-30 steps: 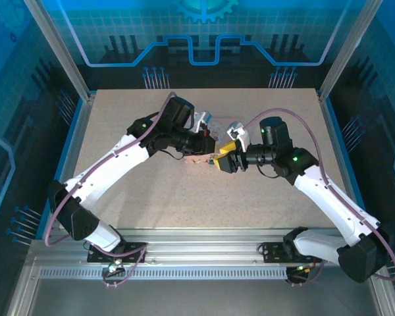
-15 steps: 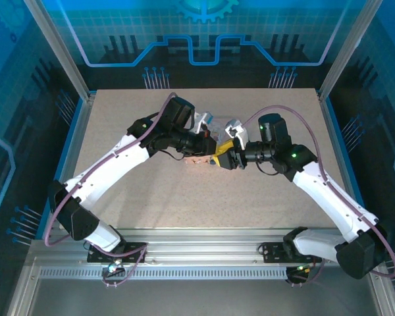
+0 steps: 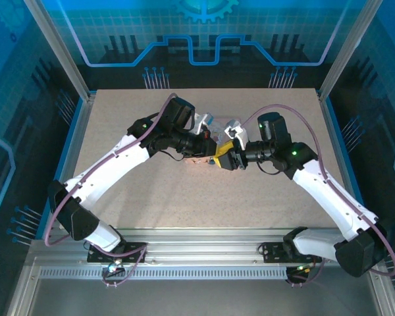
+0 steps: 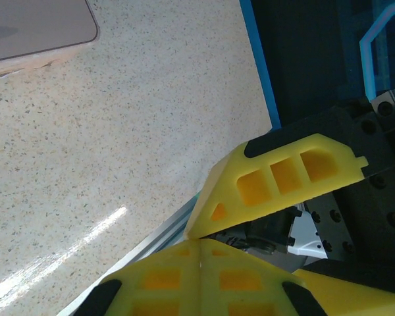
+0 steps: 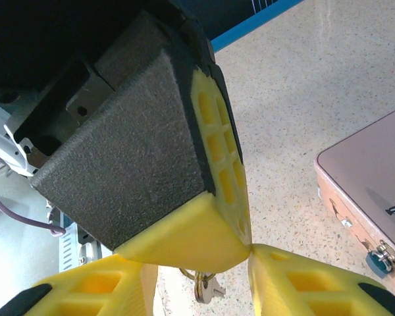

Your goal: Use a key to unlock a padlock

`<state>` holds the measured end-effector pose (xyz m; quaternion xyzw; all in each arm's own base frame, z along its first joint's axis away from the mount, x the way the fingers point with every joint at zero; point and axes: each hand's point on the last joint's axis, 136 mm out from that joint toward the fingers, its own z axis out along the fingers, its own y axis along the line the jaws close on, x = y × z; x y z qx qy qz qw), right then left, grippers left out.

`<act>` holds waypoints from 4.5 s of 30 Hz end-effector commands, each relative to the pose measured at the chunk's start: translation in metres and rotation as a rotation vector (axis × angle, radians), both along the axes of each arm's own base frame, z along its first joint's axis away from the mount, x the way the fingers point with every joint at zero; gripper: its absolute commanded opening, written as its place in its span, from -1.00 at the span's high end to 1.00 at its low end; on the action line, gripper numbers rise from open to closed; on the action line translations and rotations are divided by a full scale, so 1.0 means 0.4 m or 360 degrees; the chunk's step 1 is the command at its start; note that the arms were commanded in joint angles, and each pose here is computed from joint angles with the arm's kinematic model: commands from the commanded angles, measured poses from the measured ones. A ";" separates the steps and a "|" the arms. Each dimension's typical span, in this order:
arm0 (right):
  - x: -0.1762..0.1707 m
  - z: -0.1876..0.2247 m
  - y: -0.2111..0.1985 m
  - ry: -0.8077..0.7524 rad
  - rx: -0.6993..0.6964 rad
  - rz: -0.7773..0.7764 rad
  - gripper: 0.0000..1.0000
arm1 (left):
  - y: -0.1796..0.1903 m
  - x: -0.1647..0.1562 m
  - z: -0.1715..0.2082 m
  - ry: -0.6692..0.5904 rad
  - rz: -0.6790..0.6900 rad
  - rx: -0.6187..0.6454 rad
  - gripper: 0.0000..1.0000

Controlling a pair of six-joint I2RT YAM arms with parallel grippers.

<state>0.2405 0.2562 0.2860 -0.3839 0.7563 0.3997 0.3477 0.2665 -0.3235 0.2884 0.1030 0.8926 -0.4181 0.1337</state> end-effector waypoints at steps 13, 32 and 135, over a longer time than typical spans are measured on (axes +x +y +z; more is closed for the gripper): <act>-0.015 0.010 0.019 -0.0009 -0.0032 0.0078 0.46 | -0.022 -0.020 0.061 -0.0047 -0.0078 -0.0109 1.00; -0.009 0.006 0.014 -0.0039 -0.0068 0.0040 0.61 | -0.021 -0.032 0.071 -0.0051 -0.0105 -0.0128 1.00; -0.048 0.054 -0.041 -0.0096 0.0029 0.0032 0.40 | -0.030 -0.054 0.052 -0.0075 -0.0216 -0.0052 1.00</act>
